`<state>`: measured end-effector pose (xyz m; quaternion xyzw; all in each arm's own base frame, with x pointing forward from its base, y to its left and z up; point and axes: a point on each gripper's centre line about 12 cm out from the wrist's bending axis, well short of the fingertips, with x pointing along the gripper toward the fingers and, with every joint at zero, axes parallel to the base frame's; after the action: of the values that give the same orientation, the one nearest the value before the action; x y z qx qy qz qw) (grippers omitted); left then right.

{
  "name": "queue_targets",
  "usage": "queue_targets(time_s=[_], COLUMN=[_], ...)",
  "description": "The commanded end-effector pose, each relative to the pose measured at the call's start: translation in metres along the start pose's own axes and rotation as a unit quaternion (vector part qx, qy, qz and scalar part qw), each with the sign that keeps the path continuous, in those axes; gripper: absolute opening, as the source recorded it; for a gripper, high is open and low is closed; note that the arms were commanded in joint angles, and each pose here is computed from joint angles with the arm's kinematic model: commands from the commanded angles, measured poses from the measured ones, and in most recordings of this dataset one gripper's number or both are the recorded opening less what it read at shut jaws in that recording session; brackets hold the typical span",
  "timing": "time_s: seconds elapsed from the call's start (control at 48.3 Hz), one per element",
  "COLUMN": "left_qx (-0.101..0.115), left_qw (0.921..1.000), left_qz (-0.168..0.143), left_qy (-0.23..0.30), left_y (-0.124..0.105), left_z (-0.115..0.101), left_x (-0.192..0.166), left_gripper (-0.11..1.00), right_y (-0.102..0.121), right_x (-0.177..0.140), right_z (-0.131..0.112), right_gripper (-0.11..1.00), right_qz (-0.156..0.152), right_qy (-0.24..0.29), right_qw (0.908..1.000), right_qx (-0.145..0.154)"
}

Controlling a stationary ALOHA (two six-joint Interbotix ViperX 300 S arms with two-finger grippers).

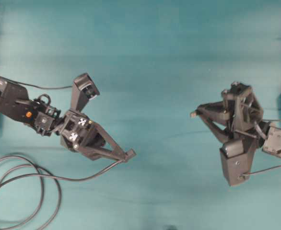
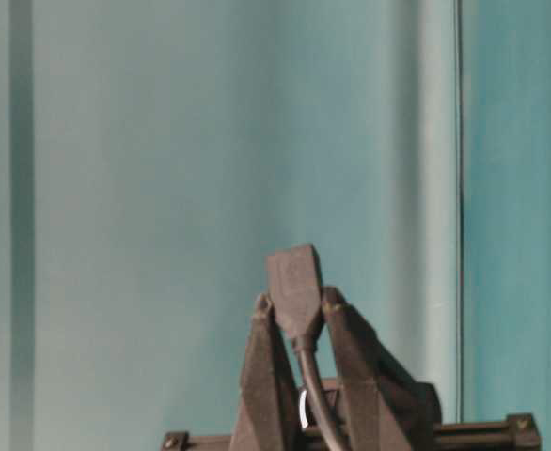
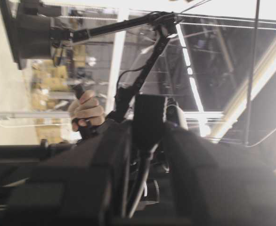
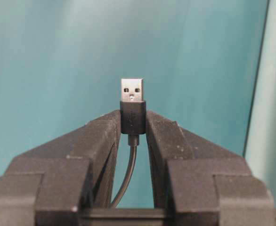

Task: Insert the USB using both arms.
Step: 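Lift both connectors and rotate them to face each other, then bring the socket and plug together between the grippers, aligning tips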

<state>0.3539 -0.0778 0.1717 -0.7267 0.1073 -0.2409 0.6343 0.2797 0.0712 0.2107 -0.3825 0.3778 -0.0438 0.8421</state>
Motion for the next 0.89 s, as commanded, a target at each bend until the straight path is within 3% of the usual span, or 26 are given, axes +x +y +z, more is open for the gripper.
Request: queue_targets(time_s=[0.0, 0.311, 0.684, 0.87], left_qx=[-0.011, -0.011, -0.046, -0.047], left_qw=[0.9997, 0.9994, 0.9983, 0.9984], left_qz=[-0.018, -0.023, -0.025, -0.029], left_qy=[0.01, 0.022, 0.024, 0.014], left_y=[-0.003, 0.005, 0.011, 0.013], left_z=[0.001, 0.007, 0.018, 0.029], left_x=[0.006, 0.019, 0.025, 0.027], left_gripper=[0.22, 0.22, 0.22, 0.22], right_y=[-0.004, -0.001, 0.004, 0.006], right_x=[-0.006, -0.015, -0.01, -0.005], right_z=[0.017, 0.033, 0.037, 0.043], right_gripper=[0.22, 0.22, 0.22, 0.22], right_qz=[-0.005, -0.011, -0.016, -0.021], right_qy=[-0.025, -0.05, -0.049, -0.05], right_qw=[0.9997, 0.9986, 0.9981, 0.9975], right_qx=[0.0, -0.015, -0.034, -0.046])
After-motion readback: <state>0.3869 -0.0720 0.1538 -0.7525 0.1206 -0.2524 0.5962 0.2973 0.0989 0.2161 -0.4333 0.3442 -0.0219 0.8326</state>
